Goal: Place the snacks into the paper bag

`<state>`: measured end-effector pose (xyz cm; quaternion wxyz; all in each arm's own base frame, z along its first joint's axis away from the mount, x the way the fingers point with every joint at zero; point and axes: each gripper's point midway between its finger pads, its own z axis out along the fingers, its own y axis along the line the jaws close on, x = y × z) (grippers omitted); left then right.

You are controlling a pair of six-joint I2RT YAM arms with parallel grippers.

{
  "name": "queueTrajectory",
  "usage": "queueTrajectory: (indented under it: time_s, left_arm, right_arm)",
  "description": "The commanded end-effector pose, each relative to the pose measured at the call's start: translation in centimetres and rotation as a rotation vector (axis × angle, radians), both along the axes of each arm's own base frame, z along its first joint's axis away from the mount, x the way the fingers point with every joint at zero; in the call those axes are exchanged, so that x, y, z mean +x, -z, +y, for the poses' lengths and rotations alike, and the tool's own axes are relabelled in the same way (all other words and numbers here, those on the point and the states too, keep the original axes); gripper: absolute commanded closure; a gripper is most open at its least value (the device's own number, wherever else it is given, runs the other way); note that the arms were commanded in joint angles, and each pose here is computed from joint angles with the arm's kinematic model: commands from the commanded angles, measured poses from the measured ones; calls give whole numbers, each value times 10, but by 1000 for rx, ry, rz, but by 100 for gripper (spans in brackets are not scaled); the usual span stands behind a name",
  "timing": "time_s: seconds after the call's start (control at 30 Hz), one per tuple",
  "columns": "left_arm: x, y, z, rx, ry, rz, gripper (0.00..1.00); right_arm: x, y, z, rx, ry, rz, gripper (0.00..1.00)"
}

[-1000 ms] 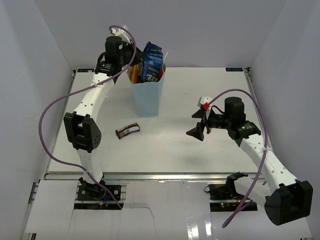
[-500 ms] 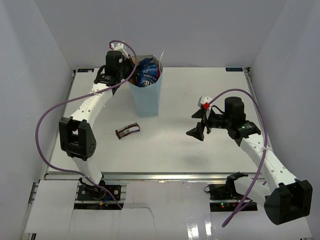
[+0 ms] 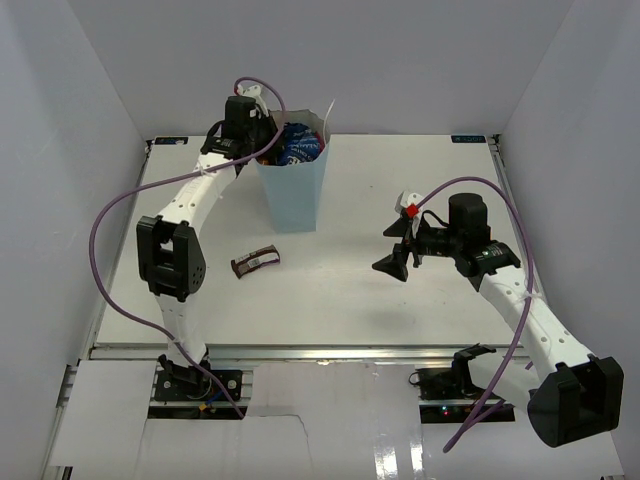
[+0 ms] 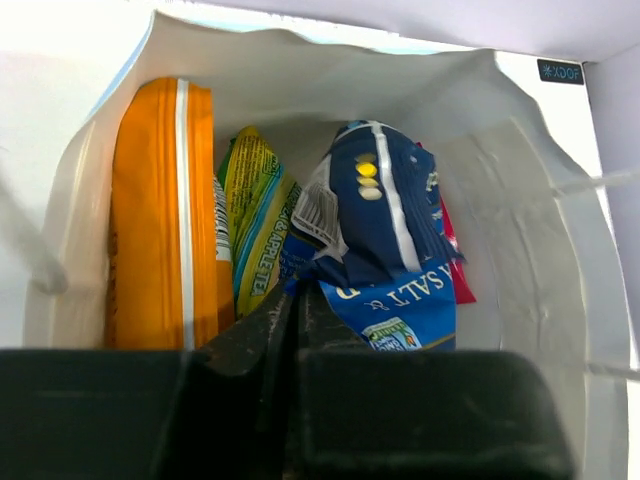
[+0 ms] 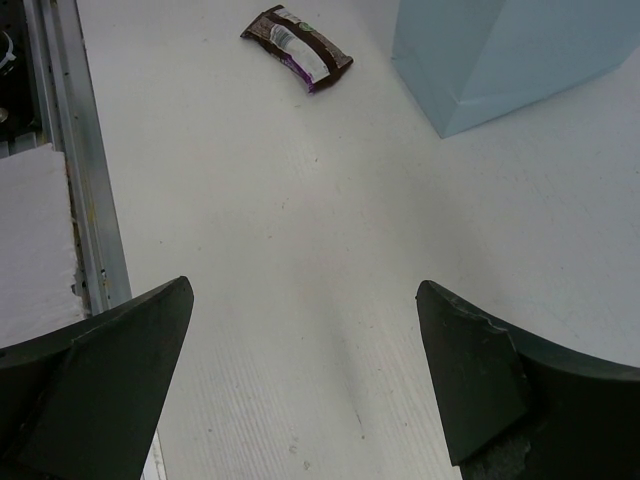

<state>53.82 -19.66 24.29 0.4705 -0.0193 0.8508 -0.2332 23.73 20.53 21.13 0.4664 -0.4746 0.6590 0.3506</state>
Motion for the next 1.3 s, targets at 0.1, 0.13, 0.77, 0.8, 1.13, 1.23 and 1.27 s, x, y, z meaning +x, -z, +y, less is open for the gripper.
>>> queueTrajectory:
  time_s: [0.1, 0.13, 0.77, 0.8, 1.13, 1.23, 1.27]
  left_arm:
    - [-9, -14, -5, -1, 51, 26, 58]
    - [-10, -27, -6, -10, 60, 3, 54]
    - [-180, -134, 43, -35, 94, -350, 24]
    - [-188, -89, 49, -43, 51, -279, 24]
    - [-246, 38, 84, -93, -150, -35, 25]
    - [-233, 85, 73, 49, -30, 89, 25]
    - [-228, 106, 71, 102, 5, 162, 26]
  right_arm:
    - [2, -8, 3, 25, -11, -19, 2]
    - [2, -8, 3, 24, -11, -21, 2]
    - [5, -16, -9, 38, 7, -44, 2]
    - [5, -17, -11, 39, 12, -48, 2]
    - [10, -17, -24, 48, 36, -48, 2]
    - [10, -16, -24, 46, 30, -46, 2]
    - [10, -15, -24, 44, 27, -47, 2]
